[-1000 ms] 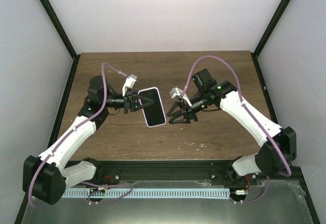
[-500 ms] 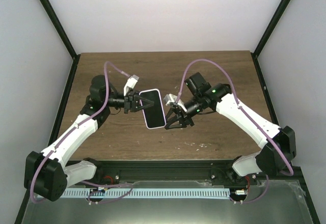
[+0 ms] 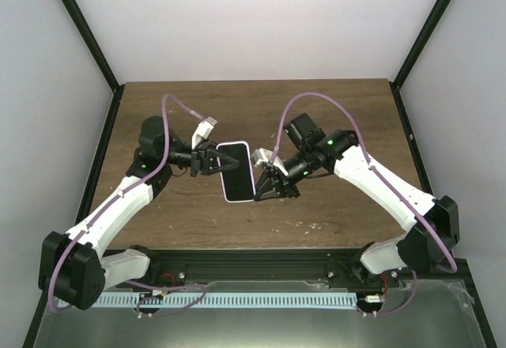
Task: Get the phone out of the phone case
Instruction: Remove the phone case from the phone.
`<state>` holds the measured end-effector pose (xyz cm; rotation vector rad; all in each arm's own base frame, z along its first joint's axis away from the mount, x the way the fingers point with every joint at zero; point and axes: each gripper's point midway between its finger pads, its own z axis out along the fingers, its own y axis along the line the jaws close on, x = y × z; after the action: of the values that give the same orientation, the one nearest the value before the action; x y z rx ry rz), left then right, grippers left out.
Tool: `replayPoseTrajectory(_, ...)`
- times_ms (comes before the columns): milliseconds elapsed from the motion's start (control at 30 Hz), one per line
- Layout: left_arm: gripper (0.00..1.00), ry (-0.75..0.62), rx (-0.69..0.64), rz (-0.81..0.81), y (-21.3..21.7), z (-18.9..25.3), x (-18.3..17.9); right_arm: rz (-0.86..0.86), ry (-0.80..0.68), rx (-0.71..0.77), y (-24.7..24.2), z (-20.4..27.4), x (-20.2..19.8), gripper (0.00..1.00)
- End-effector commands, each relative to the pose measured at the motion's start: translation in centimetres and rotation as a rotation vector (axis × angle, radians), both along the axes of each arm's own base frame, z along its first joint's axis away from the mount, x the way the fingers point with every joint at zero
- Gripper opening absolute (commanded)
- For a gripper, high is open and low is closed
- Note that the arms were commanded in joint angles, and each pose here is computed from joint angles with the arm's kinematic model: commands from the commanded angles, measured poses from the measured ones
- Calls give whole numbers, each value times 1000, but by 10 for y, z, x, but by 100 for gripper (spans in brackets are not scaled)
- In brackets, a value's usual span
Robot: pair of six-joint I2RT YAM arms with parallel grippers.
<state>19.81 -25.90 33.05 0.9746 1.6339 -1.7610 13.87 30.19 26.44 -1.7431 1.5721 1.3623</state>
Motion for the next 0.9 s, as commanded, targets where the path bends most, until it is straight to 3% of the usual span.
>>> replayPoseTrajectory(0,0,8,-20,13,-1,16,8,51,-181,25,11,12,-5,12)
replayPoseTrajectory(867,0,182,-15,-45,-7,16,3,-15,-488,-50,14,0,36,8)
